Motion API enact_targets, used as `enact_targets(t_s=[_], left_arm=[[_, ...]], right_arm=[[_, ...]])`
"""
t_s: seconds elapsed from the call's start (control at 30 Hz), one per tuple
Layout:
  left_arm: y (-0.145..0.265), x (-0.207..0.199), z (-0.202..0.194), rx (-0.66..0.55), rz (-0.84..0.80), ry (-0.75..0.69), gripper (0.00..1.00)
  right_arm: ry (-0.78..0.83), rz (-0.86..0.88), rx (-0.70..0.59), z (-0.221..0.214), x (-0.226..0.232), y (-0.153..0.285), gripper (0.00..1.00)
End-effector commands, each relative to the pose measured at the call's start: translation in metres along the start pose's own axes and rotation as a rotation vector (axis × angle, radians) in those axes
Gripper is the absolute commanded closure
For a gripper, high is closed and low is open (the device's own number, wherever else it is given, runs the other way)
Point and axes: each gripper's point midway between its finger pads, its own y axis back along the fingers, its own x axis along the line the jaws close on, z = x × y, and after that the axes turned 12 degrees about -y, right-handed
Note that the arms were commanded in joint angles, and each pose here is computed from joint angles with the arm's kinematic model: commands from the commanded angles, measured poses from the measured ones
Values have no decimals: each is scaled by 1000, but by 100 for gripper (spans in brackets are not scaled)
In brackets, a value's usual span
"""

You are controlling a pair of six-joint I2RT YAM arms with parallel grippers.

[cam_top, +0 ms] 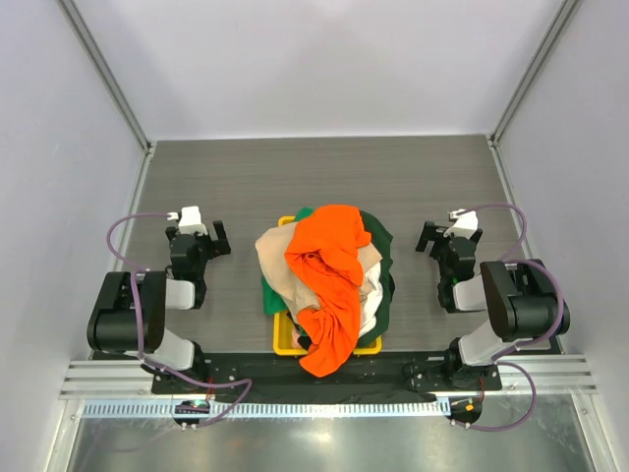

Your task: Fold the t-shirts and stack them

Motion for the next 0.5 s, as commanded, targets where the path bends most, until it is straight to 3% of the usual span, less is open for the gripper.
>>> enact_targets(t_s=[0.0, 0.37, 0.43, 0.47], left_arm=[[-5, 9, 31, -101, 34, -11, 0], [-5, 9, 31, -101, 34, -11, 0], [-5, 9, 31, -100, 36, -11, 0], [-6, 9, 31, -101, 34, -10, 0]], right_arm=[[-2, 46, -107, 31, 12, -4, 0], [-11, 22, -104, 31, 9, -6, 0], [-11, 45, -149, 48, 15, -3, 0], [11, 76, -105, 44, 23, 0, 0]])
